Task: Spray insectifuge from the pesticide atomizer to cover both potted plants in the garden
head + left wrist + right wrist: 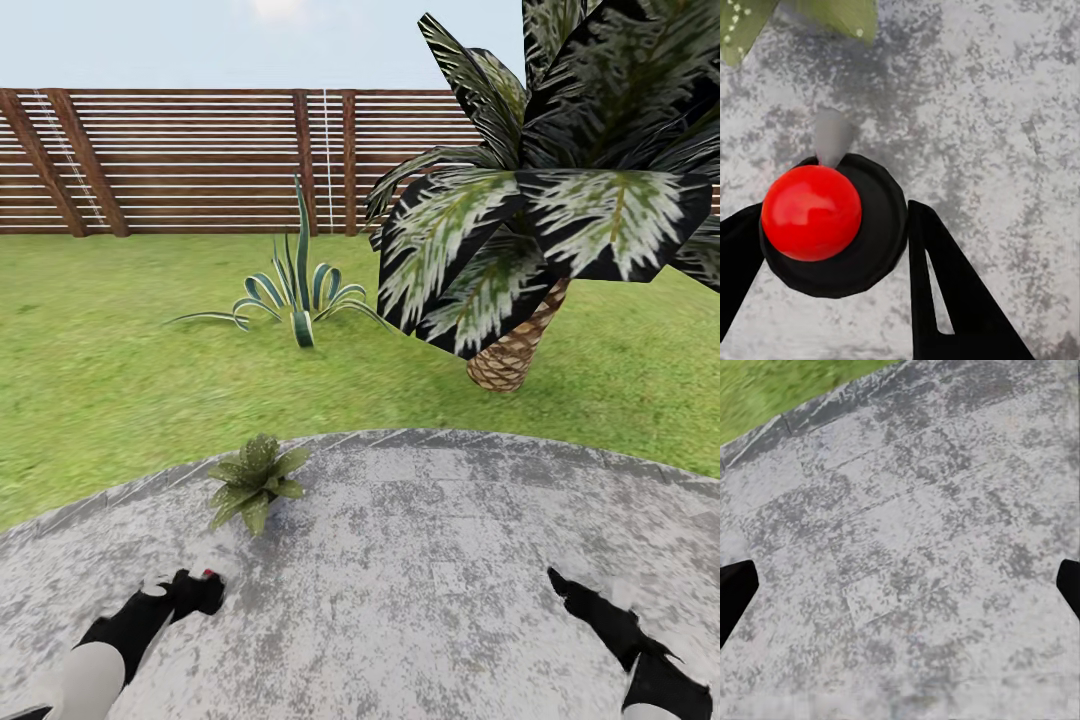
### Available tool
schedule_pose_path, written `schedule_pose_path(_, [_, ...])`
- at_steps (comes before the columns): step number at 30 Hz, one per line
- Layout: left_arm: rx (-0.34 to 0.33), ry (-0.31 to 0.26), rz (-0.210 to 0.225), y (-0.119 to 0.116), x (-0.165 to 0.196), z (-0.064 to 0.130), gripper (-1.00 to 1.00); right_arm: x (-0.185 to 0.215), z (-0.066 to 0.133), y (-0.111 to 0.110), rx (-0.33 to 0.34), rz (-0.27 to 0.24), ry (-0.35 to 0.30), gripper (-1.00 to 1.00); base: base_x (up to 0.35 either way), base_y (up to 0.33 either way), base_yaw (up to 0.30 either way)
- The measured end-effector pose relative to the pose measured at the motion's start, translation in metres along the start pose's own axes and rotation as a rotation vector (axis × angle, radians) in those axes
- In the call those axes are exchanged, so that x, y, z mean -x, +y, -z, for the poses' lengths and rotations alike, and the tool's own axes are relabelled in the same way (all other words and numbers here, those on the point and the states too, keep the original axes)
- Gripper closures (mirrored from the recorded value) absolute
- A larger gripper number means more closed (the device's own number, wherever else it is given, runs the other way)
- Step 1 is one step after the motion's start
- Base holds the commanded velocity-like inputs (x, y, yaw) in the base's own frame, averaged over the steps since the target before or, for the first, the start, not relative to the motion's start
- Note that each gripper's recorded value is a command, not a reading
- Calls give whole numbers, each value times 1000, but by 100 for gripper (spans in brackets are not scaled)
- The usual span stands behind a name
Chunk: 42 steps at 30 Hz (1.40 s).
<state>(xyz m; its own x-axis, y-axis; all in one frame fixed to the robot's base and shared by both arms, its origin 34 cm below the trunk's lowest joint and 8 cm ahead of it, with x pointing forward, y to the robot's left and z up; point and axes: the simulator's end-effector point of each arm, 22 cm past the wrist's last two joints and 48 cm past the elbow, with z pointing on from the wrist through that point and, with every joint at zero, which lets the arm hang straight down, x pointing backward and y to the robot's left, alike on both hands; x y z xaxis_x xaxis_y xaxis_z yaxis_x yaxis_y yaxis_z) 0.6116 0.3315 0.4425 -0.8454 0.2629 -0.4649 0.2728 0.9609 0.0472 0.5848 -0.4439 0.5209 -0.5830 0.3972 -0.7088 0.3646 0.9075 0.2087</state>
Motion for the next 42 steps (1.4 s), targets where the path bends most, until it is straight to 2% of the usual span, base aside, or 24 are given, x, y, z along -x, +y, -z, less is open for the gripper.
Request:
schedule_pose_path(1, [21, 4, 30, 2, -8, 0, 100, -28, -8, 5, -25, -30, 55, -100, 0, 0, 0])
schedule_pose_path(2, [49, 14, 78, 5, -23, 0, 100, -61, -13, 2, -91, -52, 124, -100, 0, 0, 0])
schedule_pose_path(3, [65, 19, 110, 6, -31, 1, 100, -79, -14, -3, -144, -61, 161, -100, 0, 0, 0])
schedule_pose_path(5, [87, 34, 180, 6, -52, 3, 100, -112, -10, -17, -285, -55, 235, -100, 0, 0, 0])
schedule_pose_path(6, [90, 38, 200, 5, -57, 3, 100, -120, -10, -16, -303, -45, 254, -100, 0, 0, 0])
schedule_pose_path(8, [93, 46, 239, 2, -69, 5, 100, -125, -14, -3, -293, 16, 278, -100, 0, 0, 0])
schedule_pose_path(9, [100, 53, 260, 1, -78, 6, 100, -121, -19, 8, -267, 74, 276, -100, 0, 0, 0])
schedule_pose_path(11, [144, 46, 290, 7, -92, 9, 100, -111, -27, 22, -226, 151, 247, -100, 0, 0, 0])
schedule_pose_path(15, [260, 22, 342, 20, -119, 17, 100, -101, -32, 33, -198, 193, 204, -100, 0, 0, 0])
schedule_pose_path(17, [283, 16, 364, 20, -129, 19, 100, -111, -32, 40, -178, 191, 220, -100, 0, 0, 0])
schedule_pose_path(22, [296, 10, 384, 16, -136, 20, 100, -148, -28, 66, -120, 174, 291, -100, 0, 0, 0])
schedule_pose_path(25, [289, 27, 388, 10, -144, 20, 100, -153, -27, 69, -113, 171, 300, -100, 0, 0, 0])
schedule_pose_path(36, [280, 31, 391, 3, -145, 19, 100, -160, -25, 73, -107, 165, 313, -100, 0, 0, 0])
schedule_pose_path(42, [279, 30, 391, 2, -145, 19, 100, -209, -11, 106, -36, 130, 414, -100, 0, 0, 0])
